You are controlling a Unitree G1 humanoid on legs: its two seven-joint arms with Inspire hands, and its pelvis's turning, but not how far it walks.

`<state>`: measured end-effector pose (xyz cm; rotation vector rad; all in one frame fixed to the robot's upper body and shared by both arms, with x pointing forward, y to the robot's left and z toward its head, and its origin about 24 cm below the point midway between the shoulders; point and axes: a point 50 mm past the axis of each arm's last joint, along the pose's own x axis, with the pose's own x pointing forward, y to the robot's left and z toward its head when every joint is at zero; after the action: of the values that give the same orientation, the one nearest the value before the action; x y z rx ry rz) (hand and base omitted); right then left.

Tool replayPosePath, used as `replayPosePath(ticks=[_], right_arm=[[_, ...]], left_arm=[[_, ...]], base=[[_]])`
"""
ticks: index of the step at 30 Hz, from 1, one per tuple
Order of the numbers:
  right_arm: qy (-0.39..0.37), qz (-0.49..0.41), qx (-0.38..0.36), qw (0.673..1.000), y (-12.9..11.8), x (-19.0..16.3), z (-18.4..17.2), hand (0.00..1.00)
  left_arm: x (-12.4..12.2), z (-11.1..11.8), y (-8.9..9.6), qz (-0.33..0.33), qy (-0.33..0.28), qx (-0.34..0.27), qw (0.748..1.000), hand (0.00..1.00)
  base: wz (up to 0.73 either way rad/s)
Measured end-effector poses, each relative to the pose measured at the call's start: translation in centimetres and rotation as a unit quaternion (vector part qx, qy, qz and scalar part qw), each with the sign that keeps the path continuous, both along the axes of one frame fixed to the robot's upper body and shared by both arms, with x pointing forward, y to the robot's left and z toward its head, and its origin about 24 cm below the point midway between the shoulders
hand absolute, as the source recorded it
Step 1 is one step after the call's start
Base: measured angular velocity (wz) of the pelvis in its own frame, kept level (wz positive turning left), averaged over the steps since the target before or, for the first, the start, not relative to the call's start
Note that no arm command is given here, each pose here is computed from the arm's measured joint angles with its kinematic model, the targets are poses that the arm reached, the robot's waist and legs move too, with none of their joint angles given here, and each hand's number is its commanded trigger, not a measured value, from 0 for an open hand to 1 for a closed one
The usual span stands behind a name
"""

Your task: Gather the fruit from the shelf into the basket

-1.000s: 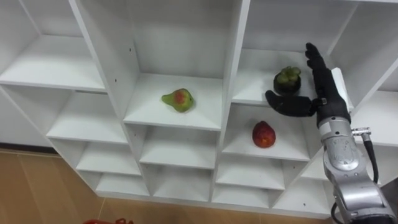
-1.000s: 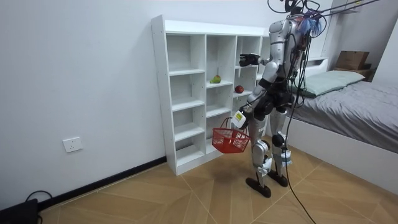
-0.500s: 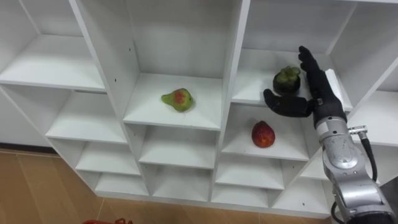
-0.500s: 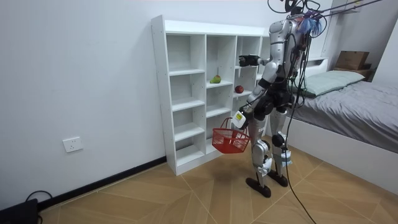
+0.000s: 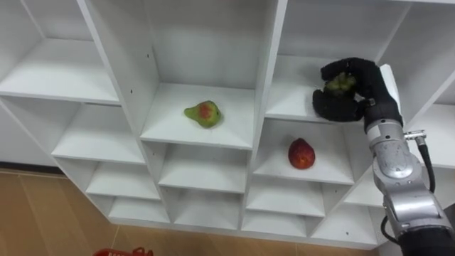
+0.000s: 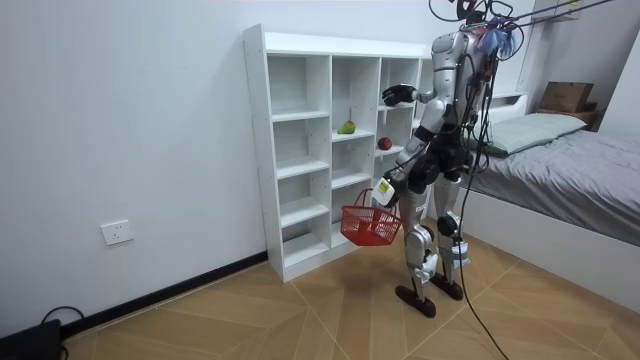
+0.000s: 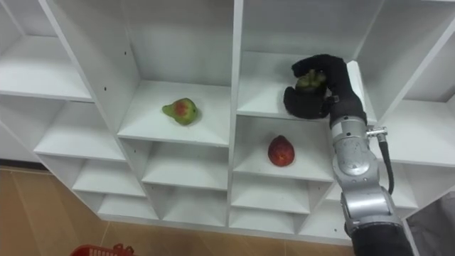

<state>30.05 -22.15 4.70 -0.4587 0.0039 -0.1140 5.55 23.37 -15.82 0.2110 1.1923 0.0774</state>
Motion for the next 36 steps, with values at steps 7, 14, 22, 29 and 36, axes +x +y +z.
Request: replayPosePath(ticks=[7, 14, 22, 29, 36], right_arm=[[0.011, 0.003, -0.003, 1.000, 0.1, 0.0, -0.2, 1.00], [0.018, 0.013, -0.016, 1.000, 0.3, 0.0, -0.3, 1.00], [0.016, 0.016, 0.002, 1.000, 0.5, 0.0, -0.2, 1.00], [0.014, 0.016, 0.062, 0.998, 0.7, -0.1, -0.3, 1.00], [0.010, 0.040, 0.091, 0.995, 1.7, -1.3, -0.5, 1.00]], left_arm=[[0.1, 0.0, 0.0, 0.000, -0.002, 0.000, 1.000, 1.00], [0.1, 0.0, 0.0, 0.001, -0.001, 0.000, 1.000, 1.00], [0.0, 0.0, -0.1, 0.011, -0.002, -0.004, 1.000, 1.00], [-0.1, -0.1, -0.3, 0.009, -0.002, -0.005, 1.000, 1.00], [0.2, -0.1, -0.6, 0.001, -0.004, -0.006, 1.000, 1.00]], base=[[0.00], [0.00], [0.00], [0.00], [0.00]])
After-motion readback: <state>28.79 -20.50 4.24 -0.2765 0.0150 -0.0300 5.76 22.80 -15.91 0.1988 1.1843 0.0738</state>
